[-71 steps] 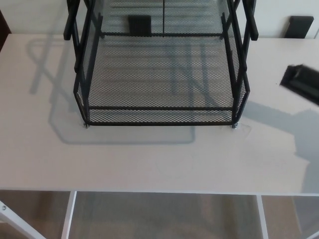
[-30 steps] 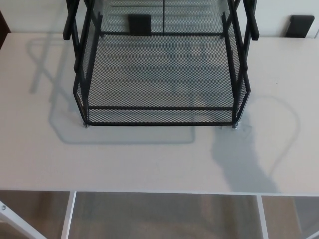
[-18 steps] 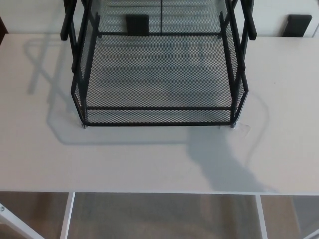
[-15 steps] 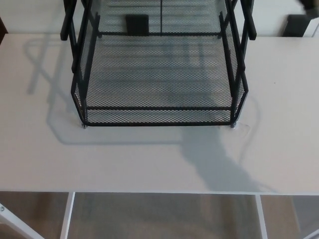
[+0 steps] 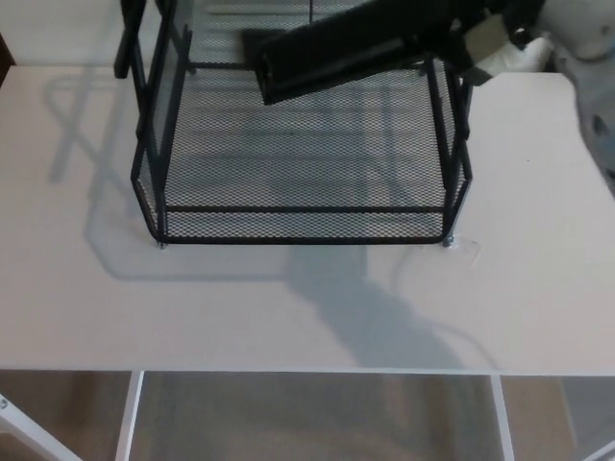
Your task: The robot walks towards a desk on which a file tray is kept in the middle and a stapler is kept to its right. The robot lifts the stapler using its right hand and places it on the file tray.
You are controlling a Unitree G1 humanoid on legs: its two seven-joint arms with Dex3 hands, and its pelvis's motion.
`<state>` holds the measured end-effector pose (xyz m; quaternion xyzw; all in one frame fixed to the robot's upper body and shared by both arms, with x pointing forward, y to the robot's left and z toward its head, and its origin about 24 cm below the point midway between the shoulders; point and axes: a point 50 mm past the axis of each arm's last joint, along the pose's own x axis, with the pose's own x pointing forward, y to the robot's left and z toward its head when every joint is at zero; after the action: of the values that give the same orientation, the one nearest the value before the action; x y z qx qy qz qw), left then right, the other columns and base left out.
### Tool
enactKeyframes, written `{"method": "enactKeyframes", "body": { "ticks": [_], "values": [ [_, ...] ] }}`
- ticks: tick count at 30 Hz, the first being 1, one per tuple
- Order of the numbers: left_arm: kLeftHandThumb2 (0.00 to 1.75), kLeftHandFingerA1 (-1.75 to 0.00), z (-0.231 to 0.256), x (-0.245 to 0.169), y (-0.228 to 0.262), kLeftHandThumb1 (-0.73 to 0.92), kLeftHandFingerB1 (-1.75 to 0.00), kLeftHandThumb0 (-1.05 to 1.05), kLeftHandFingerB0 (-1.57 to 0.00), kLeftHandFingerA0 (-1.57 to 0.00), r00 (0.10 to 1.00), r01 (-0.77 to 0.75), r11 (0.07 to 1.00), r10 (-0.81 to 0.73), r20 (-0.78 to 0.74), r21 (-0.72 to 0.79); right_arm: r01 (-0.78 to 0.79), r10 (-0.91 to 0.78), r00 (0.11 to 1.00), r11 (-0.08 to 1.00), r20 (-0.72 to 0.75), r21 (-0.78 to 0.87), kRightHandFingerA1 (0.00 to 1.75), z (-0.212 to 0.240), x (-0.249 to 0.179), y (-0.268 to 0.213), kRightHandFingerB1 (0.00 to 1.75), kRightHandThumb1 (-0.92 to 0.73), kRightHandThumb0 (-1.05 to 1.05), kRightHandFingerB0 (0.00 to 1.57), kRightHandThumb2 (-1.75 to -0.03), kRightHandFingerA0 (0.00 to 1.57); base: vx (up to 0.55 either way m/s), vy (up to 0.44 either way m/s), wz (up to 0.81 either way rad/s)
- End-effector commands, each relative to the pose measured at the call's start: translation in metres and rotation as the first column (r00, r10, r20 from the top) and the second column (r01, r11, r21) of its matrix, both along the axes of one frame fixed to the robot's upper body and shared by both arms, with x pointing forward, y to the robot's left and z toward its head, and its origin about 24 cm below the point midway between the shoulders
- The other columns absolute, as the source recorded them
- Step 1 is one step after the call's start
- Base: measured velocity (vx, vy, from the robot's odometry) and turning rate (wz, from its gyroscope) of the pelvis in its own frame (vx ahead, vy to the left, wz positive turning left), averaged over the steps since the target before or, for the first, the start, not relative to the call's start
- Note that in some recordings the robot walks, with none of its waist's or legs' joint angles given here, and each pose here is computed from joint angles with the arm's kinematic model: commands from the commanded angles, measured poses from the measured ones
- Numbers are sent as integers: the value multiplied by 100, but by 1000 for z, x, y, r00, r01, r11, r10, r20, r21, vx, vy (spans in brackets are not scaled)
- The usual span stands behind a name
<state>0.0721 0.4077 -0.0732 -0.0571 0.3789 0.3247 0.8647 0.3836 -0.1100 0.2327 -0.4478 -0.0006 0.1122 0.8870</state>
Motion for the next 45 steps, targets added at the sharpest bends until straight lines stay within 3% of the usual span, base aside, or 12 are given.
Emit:
{"method": "enactKeyframes", "body": {
  "ticks": [1,8,10,15,19,33,34,35,37,40,42,45],
  "values": [
    [83,-140,2,3,1,92,-110,-105,0,-25,1000,27,999,-27,9,24,53,-56,996,998,-74,-41,139,-5,6,14,95,-66,-25,66,-87,76,0,0,0],
    [87,-152,2,4,1,91,-118,-105,0,-24,1000,23,999,-23,7,32,77,-87,991,992,-98,-101,89,-21,10,19,79,-78,-28,64,-75,67,0,0,0],
    [87,-151,0,3,-1,90,-117,-105,0,-22,1000,26,1000,-26,9,15,35,-48,995,990,-89,-137,162,-30,9,19,126,-57,-52,80,-90,96,0,0,0],
    [87,-148,-1,4,-3,91,-118,-105,0,-23,999,32,999,-32,1,21,0,5,1000,945,15,-326,95,-20,4,45,70,-91,-42,51,-67,64,0,0,0],
    [86,-146,-1,4,-3,90,-112,-105,0,-21,999,41,999,-41,1,20,-48,111,988,884,109,-466,169,1,-1,58,139,-91,-42,57,-69,70,0,0,0],
    [87,-147,-5,3,-7,89,-115,-105,0,-25,999,41,999,-41,-10,5,-42,181,970,788,165,-615,123,16,-6,87,96,-92,-46,61,-71,76,0,0,1],
    [84,-145,-5,4,-8,90,-116,-105,0,-30,999,40,999,-40,-17,10,-44,187,966,797,177,-603,112,15,-7,88,94,-72,-42,69,-114,87,0,0,0],
    [110,-129,-5,4,-8,88,-104,-105,0,-32,999,44,999,-44,-21,14,-50,190,966,804,177,-592,142,14,-6,88,111,-91,-42,61,-70,77,0,0,0],
    [87,-149,-6,6,-8,89,-120,-105,0,-26,999,41,999,-41,-19,12,-37,175,967,813,184,-581,164,14,-6,87,131,-89,-42,62,-72,80,0,0,0],
    [86,-149,-5,6,-8,91,-120,-105,0,-26,999,43,999,-43,-13,10,-40,152,979,796,136,-604,153,10,-2,84,119,-80,-40,63,-69,75,0,0,0],
    [83,-139,-5,6,-8,92,-110,-105,0,-27,999,43,999,-42,-13,9,-40,126,989,735,79,-677,93,8,2,79,59,-61,-43,59,-57,71,0,0,0],
    [83,-138,-5,4,-8,92,-109,-105,0,-27,999,52,999,-52,-13,10,-110,149,989,701,-6,-705,98,0,5,67,63,-64,-59,33,-60,59,0,0,0]
  ]
}}
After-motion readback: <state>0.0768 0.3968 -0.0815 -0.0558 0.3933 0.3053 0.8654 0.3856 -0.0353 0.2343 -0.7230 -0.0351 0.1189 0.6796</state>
